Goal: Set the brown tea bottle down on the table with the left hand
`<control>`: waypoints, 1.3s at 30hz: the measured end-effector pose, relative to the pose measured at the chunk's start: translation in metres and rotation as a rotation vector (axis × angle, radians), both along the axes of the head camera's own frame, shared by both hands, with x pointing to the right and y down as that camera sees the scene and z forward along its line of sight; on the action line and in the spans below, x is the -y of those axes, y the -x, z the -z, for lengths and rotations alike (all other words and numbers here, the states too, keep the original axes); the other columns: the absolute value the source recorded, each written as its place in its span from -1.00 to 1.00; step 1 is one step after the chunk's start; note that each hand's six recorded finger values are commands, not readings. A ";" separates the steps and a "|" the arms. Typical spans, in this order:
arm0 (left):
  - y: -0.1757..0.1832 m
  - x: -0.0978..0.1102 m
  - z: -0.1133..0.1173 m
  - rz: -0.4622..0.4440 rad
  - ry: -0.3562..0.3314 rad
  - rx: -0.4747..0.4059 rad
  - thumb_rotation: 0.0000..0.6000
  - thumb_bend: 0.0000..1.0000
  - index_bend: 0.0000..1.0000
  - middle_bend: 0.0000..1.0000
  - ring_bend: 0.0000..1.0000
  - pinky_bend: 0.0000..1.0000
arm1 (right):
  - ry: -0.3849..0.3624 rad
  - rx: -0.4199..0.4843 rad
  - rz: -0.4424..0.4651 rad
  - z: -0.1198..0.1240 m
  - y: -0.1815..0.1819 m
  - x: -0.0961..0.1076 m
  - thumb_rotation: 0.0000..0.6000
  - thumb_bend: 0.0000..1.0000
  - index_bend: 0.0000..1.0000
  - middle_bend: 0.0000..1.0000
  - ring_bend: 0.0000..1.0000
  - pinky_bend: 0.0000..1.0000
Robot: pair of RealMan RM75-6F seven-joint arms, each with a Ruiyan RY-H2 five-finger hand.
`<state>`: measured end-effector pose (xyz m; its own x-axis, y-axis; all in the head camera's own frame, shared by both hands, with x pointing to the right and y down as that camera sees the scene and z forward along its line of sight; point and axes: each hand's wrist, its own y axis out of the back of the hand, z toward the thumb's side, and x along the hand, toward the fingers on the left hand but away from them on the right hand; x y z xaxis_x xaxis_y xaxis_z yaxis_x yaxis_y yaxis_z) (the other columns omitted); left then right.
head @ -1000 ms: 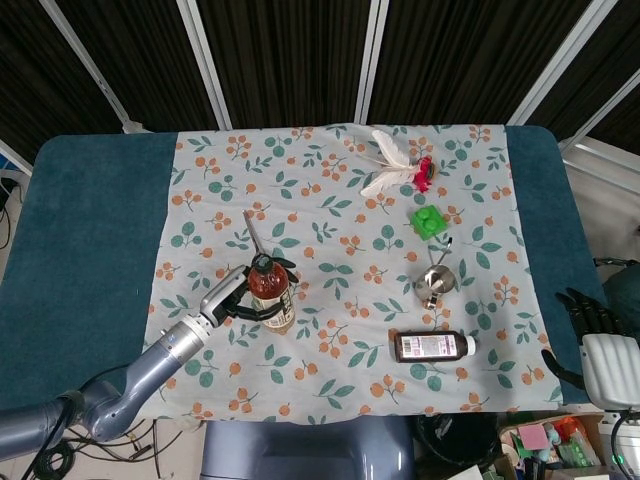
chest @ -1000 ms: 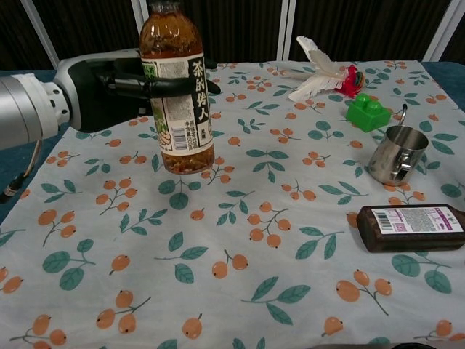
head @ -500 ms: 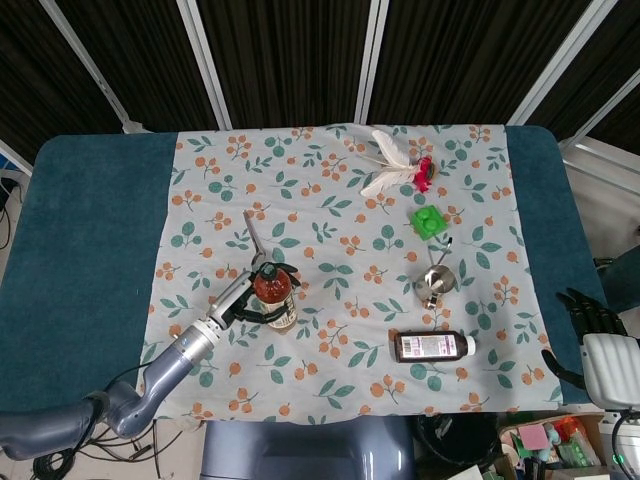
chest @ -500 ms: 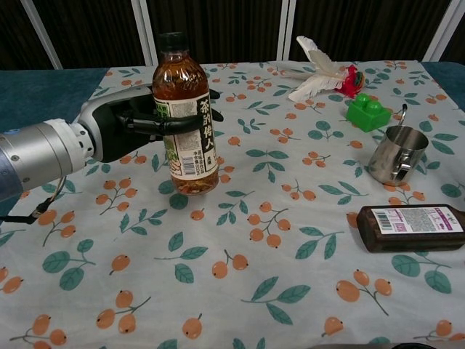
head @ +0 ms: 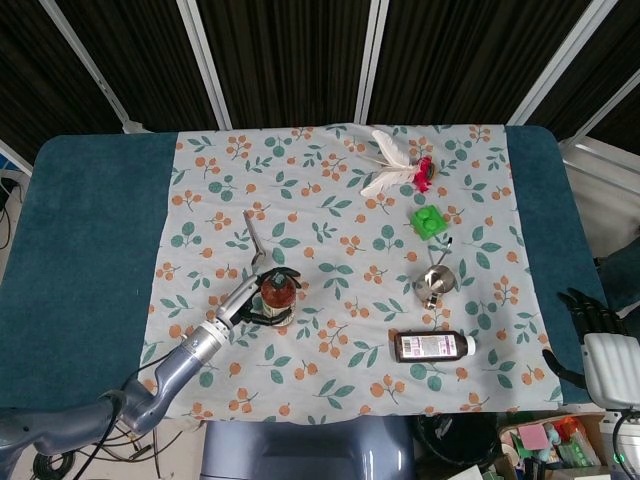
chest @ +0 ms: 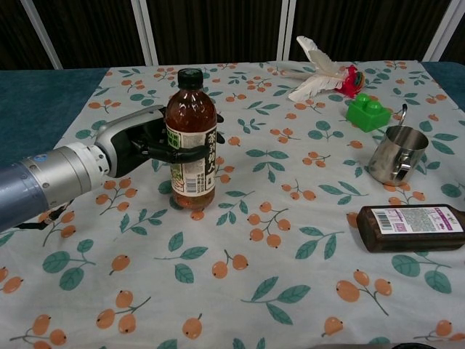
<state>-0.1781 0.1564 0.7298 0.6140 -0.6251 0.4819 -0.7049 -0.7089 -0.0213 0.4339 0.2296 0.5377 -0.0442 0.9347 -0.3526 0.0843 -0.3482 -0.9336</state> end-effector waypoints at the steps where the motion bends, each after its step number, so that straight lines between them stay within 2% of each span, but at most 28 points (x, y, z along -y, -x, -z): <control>1: 0.000 -0.001 -0.001 -0.001 -0.001 0.003 1.00 0.07 -0.51 -0.41 -0.49 -0.34 | -0.001 0.000 0.000 0.000 0.000 0.000 1.00 -0.68 -0.70 -0.82 -0.74 -0.63; 4: 0.000 -0.003 -0.006 -0.002 0.000 0.011 1.00 0.07 -0.51 -0.41 -0.50 -0.34 | -0.005 0.001 0.000 0.001 0.000 0.001 1.00 -0.69 -0.70 -0.82 -0.74 -0.63; 7: 0.000 -0.004 -0.008 -0.005 -0.002 0.012 1.00 -0.04 -0.53 -0.45 -0.57 -0.38 | -0.006 0.003 0.001 0.001 0.000 0.001 1.00 -0.69 -0.70 -0.82 -0.74 -0.63; 10: 0.000 -0.004 -0.009 -0.012 -0.005 0.010 1.00 -0.34 -0.70 -0.64 -0.80 -0.51 | -0.009 0.003 0.005 0.001 0.001 0.001 1.00 -0.69 -0.70 -0.82 -0.74 -0.63; 12: 0.000 -0.006 -0.010 -0.033 -0.010 0.017 1.00 -0.54 -0.89 -0.82 -0.96 -0.63 | -0.009 0.003 0.006 0.001 0.001 0.001 1.00 -0.69 -0.70 -0.82 -0.74 -0.63; 14: 0.001 -0.008 -0.011 -0.059 -0.015 0.030 1.00 -0.61 -0.98 -0.93 -1.00 -0.69 | -0.010 0.003 0.005 0.001 0.001 0.001 1.00 -0.68 -0.70 -0.82 -0.74 -0.63; 20: 0.011 -0.009 -0.009 -0.119 -0.036 0.079 1.00 -0.61 -1.00 -1.00 -1.00 -0.81 | -0.015 0.006 0.005 0.001 0.001 0.001 1.00 -0.69 -0.70 -0.82 -0.74 -0.63; 29: 0.037 -0.004 0.019 -0.143 -0.101 0.142 1.00 -0.61 -1.00 -1.00 -1.00 -0.90 | -0.019 0.006 0.005 0.002 0.001 0.002 1.00 -0.69 -0.70 -0.82 -0.74 -0.63; 35: 0.072 0.004 0.052 -0.146 -0.098 0.217 1.00 -0.62 -1.00 -1.00 -1.00 -0.90 | -0.012 0.014 0.003 0.000 0.002 0.002 1.00 -0.69 -0.70 -0.82 -0.74 -0.63; 39: 0.105 0.014 0.079 -0.159 -0.171 0.336 1.00 -0.61 -1.00 -1.00 -1.00 -0.90 | -0.015 0.011 0.010 0.001 0.003 0.001 1.00 -0.68 -0.70 -0.82 -0.74 -0.63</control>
<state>-0.2829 0.1429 0.6511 0.5357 -0.6234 0.5696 -0.5202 -0.7750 -0.3590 0.4309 0.2282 0.5363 -0.0311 0.9403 -0.3389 0.0908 -0.3350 -0.9378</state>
